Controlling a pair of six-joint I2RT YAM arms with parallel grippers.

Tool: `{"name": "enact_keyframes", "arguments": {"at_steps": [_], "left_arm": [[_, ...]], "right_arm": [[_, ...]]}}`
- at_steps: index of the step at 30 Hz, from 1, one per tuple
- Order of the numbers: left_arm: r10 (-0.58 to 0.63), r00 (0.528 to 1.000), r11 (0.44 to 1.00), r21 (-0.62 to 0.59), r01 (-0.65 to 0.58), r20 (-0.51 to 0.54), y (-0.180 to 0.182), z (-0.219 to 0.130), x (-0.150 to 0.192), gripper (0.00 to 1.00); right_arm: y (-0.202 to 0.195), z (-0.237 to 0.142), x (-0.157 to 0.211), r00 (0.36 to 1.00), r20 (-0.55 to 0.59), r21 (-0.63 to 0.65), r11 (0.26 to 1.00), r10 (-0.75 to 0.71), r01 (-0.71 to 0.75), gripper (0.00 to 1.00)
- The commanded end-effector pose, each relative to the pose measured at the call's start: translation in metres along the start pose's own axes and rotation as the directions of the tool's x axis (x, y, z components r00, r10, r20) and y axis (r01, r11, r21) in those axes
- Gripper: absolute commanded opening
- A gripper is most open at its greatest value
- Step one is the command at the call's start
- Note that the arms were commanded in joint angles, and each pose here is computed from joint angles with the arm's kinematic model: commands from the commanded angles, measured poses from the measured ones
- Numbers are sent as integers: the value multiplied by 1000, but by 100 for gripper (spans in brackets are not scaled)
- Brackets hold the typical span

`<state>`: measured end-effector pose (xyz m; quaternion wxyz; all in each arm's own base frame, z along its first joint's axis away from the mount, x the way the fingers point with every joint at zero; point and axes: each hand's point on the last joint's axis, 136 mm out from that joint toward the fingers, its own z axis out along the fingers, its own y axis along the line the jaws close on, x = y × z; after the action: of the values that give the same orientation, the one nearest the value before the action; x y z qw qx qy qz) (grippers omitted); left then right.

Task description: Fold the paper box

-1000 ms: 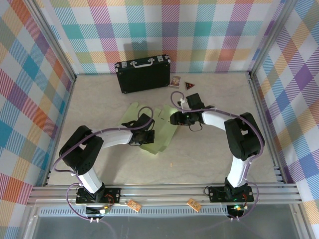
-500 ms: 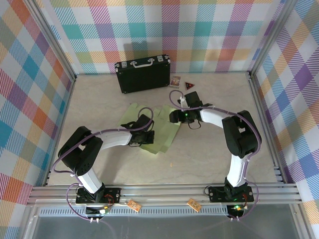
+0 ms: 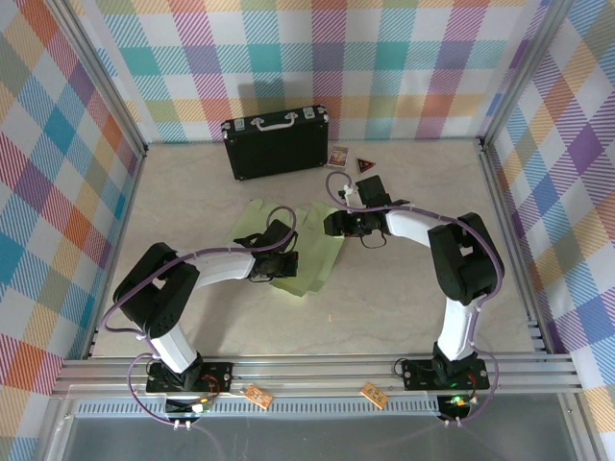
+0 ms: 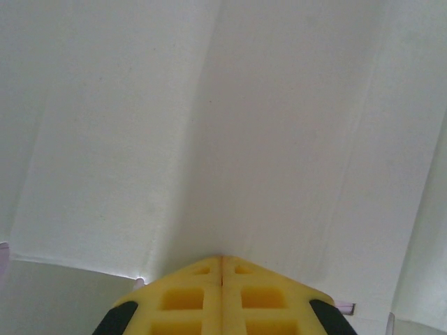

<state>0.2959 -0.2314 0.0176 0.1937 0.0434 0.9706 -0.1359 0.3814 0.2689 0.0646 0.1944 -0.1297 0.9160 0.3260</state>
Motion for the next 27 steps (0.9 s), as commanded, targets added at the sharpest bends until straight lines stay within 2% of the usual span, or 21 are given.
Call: {"name": "enact_keyframes", "arguments": {"at_steps": [1,10,18,27], "left_arm": [[12,979,991,-127,-38,-203,37,22,59,4],[15,981,989,-141,-43,-192,39,18,57,4],[17,980,989,-142,-45,-197,39,18,57,4],[15,980,989,-143,-44,-198,39,18,57,4]], "right_arm": [[19,-1,9,999,-27,-92,995,-27,24,52],[15,-2,45,991,-135,-79,997,7,-18,52],[10,-4,66,982,-184,-56,997,47,-58,53],[21,-14,61,988,-148,-88,995,43,-56,53]]}}
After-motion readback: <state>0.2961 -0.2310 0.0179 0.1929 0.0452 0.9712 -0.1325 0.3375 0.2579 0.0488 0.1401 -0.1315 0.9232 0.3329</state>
